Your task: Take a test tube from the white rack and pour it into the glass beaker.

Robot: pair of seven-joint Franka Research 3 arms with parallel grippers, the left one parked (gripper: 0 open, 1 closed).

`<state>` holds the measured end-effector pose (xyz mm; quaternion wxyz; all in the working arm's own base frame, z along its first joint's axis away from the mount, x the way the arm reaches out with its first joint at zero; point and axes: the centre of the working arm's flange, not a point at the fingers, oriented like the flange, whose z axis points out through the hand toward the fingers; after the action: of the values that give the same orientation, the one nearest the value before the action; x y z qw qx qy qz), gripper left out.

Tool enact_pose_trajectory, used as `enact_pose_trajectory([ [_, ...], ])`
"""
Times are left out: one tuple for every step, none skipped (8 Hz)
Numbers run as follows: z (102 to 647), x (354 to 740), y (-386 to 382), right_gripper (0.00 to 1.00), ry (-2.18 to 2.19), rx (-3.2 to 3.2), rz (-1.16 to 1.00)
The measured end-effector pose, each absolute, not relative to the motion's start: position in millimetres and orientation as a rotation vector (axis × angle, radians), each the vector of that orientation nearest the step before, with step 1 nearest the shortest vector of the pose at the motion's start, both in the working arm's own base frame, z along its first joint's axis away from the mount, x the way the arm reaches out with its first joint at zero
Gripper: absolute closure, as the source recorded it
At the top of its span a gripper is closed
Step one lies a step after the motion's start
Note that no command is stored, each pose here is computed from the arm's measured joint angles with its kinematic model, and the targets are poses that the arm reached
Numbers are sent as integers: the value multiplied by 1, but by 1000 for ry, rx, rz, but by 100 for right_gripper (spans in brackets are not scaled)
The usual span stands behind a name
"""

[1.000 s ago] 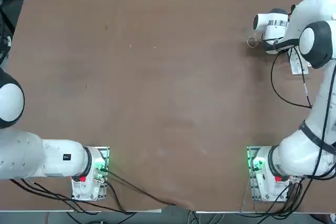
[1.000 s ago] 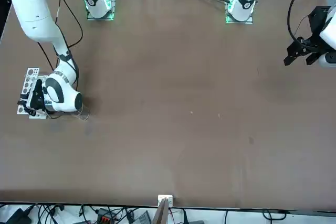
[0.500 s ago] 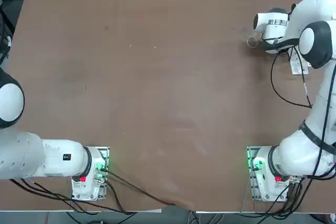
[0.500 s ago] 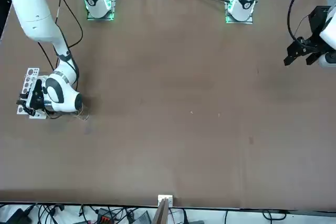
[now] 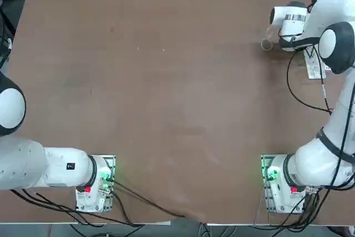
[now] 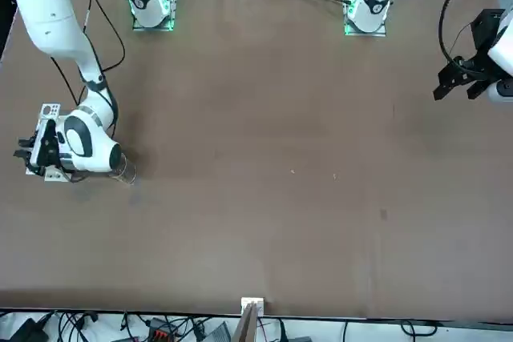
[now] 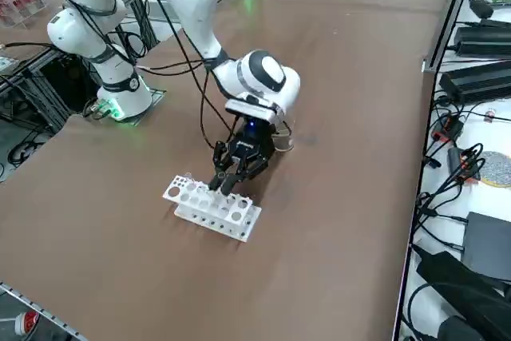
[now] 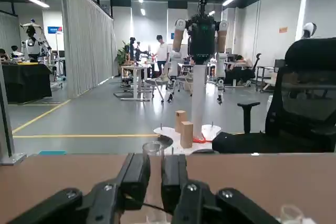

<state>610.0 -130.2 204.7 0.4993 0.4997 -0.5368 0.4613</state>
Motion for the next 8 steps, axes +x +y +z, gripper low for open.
enact_pose_trajectory([
  [223, 613, -131, 81, -1285, 1211, 1104],
  [240, 615, -131, 81, -1271, 1212, 1092],
  [255, 616, -131, 81, -1258, 1215, 1078],
  [271, 617, -131, 81, -1250, 1223, 1061],
  [289, 618, -130, 81, -1239, 1229, 1032],
  [308, 616, -124, 81, -1240, 1246, 977],
  [332, 616, -108, 81, -1271, 1281, 905],
  [358, 616, -85, 81, -1317, 1321, 833],
])
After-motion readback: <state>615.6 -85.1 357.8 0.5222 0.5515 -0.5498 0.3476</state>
